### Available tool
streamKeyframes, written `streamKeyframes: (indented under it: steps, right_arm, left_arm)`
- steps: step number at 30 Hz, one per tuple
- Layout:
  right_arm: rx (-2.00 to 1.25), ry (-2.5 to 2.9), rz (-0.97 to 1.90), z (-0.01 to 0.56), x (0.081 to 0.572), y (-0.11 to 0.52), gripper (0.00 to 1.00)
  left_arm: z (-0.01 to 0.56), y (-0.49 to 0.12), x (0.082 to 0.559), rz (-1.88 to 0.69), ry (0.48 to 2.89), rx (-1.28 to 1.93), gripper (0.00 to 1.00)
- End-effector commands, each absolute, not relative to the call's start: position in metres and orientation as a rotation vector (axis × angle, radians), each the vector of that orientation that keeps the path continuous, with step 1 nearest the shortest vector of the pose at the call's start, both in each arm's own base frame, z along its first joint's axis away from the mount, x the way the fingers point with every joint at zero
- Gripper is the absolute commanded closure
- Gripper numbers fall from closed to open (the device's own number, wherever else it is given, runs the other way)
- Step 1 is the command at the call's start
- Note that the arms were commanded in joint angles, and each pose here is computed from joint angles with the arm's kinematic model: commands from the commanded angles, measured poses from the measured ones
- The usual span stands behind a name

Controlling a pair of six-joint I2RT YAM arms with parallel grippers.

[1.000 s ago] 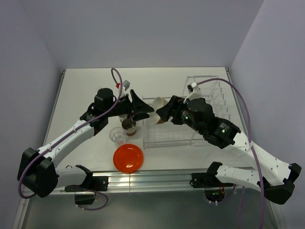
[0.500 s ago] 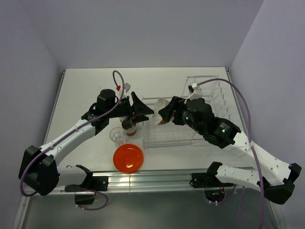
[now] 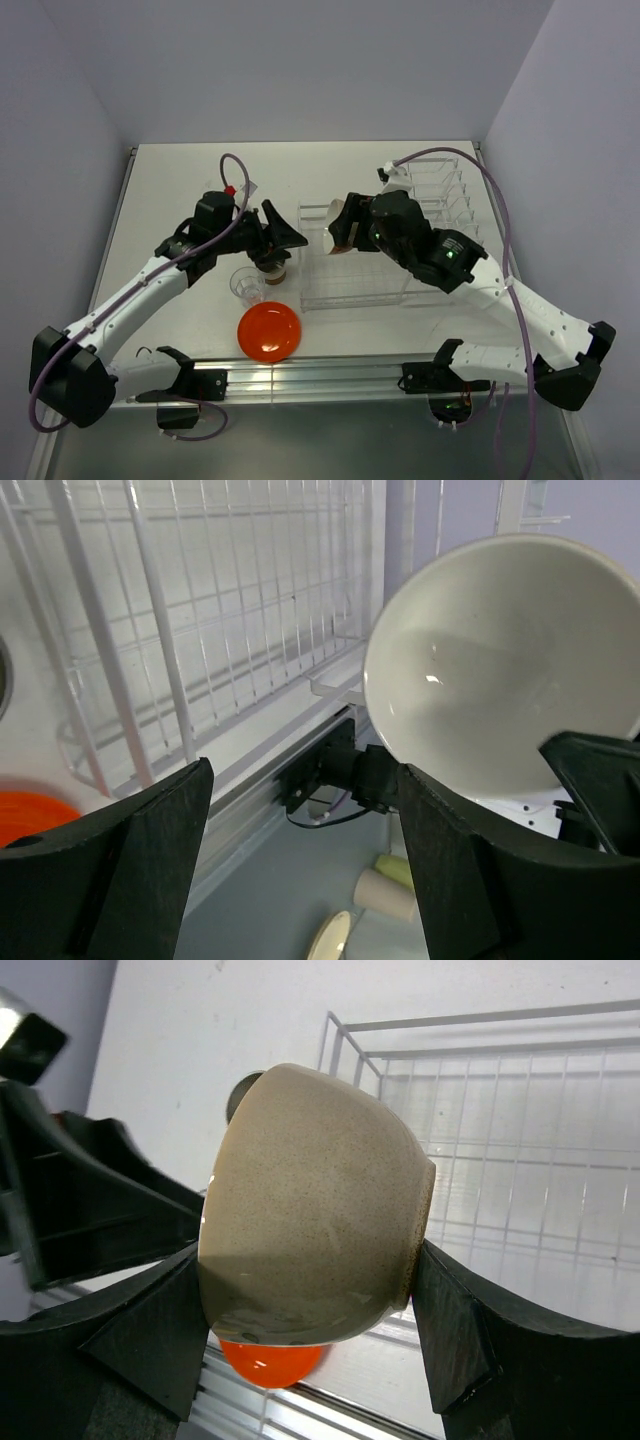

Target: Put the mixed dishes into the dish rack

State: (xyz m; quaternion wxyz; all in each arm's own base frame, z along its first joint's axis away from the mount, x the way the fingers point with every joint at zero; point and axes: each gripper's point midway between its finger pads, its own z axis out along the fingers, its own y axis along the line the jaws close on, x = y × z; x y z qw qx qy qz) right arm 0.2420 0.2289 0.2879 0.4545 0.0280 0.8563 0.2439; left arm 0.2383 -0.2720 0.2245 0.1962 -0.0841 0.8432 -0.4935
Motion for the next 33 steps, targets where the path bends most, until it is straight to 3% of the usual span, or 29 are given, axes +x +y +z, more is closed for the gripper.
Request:
streamKeyframes:
  steps: [1, 33]
  right_arm:
    - [0.095, 2.015, 0.582, 0.320, 0.259, 0.230, 1.00]
    - [-0.019, 2.152, -0.099, 0.239, 0.309, 0.243, 1.00]
  left_arm:
    - [0.248, -0.256, 0.243, -1.288, 2.287, -0.197, 0.20]
    - [0.221, -0.207, 0.227, -1.101, 2.345, -0.208, 0.19]
